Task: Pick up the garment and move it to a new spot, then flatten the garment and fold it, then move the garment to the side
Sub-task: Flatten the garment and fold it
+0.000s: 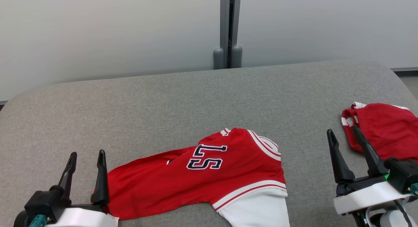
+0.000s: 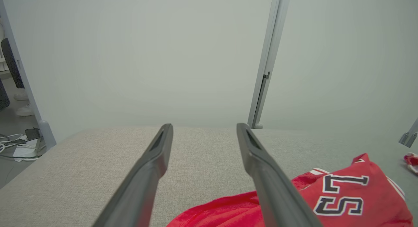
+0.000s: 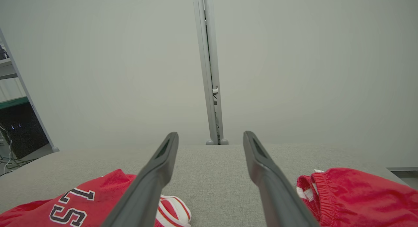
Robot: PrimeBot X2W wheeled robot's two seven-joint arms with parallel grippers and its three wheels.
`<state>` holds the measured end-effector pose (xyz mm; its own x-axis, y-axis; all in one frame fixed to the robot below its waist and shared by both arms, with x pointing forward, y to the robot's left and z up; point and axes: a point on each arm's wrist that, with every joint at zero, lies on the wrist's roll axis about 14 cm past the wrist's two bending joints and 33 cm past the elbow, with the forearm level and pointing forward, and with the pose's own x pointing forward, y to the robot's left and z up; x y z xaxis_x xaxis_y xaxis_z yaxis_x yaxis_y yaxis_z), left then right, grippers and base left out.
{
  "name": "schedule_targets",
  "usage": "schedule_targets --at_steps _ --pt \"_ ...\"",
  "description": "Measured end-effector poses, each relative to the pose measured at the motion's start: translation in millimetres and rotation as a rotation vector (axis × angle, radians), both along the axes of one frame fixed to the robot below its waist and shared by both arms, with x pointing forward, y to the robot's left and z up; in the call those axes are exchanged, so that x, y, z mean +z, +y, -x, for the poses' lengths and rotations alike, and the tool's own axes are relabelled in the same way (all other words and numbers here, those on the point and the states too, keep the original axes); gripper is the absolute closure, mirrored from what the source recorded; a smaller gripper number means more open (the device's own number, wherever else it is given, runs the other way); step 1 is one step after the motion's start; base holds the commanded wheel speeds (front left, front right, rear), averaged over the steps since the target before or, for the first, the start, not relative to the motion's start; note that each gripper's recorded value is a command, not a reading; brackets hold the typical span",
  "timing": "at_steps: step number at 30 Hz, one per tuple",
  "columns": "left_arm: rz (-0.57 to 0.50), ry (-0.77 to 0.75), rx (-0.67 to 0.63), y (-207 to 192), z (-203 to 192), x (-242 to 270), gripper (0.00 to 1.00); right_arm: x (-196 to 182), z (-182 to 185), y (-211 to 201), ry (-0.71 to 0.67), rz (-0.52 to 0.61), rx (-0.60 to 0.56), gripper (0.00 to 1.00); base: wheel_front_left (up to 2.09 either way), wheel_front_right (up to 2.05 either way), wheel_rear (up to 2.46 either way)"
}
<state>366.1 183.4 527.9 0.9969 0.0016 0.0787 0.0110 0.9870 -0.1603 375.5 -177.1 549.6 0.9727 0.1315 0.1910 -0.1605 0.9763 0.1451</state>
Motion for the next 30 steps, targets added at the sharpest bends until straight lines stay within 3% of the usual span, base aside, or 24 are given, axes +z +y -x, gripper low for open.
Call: schedule_targets --at_steps 30 --pt "0.004 0.000 -0.003 -1 0 -5 0.00 5 -2 1 -0.021 0.009 0.009 0.00 0.00 0.00 0.00"
